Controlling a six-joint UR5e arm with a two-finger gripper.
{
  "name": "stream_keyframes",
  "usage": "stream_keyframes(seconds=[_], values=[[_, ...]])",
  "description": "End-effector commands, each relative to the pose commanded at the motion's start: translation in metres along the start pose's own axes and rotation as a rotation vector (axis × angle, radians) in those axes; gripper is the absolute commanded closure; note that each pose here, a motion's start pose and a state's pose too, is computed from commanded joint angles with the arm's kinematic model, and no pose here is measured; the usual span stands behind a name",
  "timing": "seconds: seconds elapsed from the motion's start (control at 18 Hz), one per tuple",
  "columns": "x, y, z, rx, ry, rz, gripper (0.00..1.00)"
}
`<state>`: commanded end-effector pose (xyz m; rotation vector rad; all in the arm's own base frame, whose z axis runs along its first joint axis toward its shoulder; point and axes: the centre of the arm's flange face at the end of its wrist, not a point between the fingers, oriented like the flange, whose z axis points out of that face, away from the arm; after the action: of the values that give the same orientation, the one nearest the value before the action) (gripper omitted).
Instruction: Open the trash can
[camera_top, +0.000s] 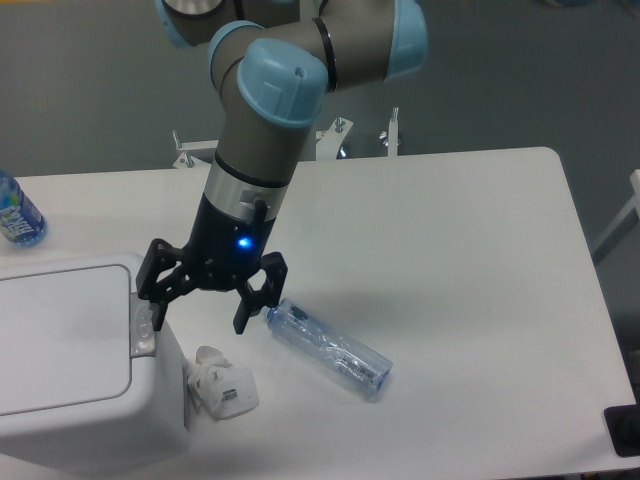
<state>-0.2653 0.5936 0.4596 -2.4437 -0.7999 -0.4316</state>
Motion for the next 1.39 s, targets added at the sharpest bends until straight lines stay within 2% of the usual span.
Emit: stream_keyframes(seconds=[1.39], values=[[-0.0017,-0.0002,0.0029,0.000,-0.002,0.003,0.00]])
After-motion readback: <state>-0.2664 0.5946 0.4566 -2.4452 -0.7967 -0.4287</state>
